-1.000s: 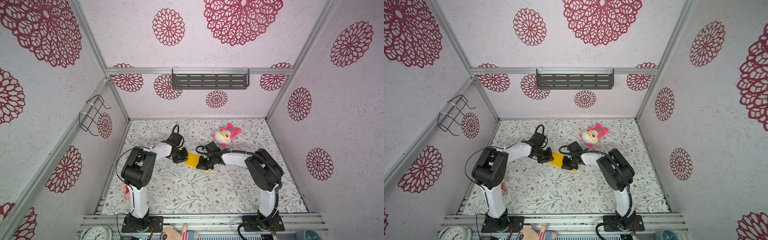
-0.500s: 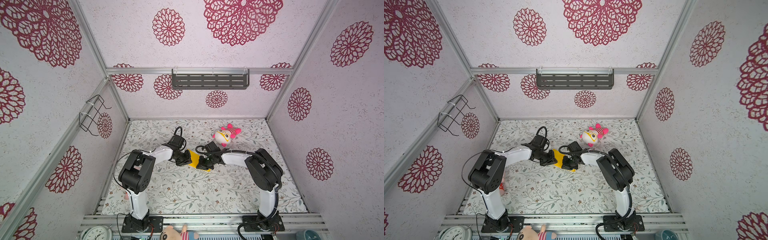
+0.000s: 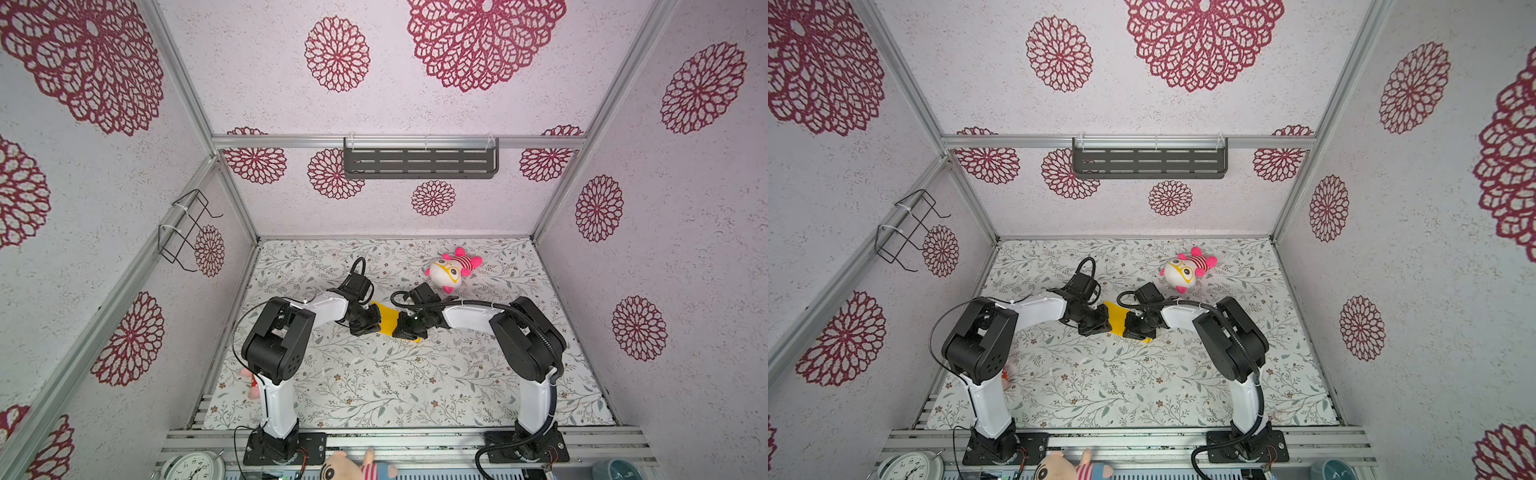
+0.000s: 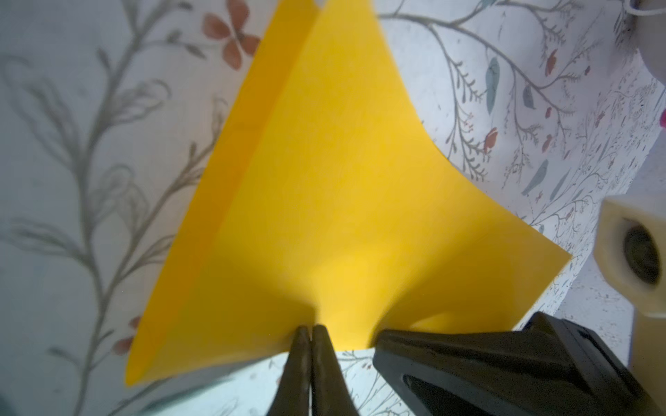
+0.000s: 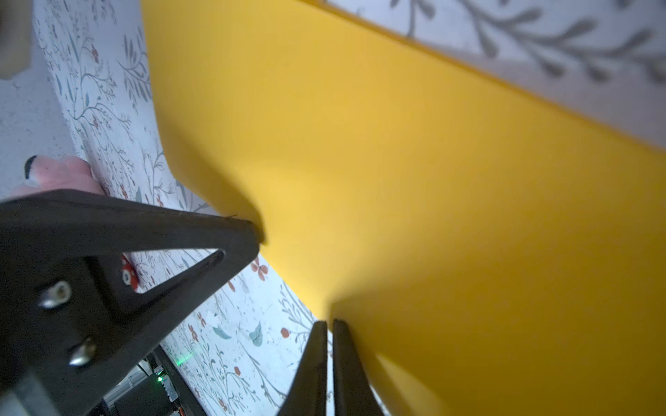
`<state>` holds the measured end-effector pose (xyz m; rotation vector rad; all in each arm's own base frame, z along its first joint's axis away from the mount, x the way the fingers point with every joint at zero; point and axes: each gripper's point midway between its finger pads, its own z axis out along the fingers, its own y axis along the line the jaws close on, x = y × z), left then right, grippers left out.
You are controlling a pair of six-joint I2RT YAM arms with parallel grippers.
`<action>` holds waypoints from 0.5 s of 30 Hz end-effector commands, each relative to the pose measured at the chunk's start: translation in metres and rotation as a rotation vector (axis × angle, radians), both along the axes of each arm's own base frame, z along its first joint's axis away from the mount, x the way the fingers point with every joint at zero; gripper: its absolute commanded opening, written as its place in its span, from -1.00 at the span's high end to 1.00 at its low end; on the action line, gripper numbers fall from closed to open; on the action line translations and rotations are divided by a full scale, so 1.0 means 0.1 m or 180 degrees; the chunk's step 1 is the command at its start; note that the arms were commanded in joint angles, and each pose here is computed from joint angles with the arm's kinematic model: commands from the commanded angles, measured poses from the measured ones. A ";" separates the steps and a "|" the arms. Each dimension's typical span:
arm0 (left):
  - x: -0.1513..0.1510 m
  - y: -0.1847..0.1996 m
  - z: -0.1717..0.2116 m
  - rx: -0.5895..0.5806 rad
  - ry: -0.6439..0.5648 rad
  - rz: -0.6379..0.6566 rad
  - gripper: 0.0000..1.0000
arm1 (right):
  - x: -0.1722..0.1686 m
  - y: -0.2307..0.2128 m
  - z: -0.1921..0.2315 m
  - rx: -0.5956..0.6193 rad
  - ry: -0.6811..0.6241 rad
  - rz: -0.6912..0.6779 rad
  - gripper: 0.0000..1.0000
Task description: Fold a paper plane with a square sheet of paper (pick it up from the middle)
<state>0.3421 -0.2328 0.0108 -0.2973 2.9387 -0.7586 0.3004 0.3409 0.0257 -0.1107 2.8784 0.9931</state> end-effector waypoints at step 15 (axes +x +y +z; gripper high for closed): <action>-0.05 0.13 -0.27 0.0312 0.0167 -0.0003 0.92 | -0.23 -0.45 -0.06 -0.0372 0.0104 -0.0141 0.76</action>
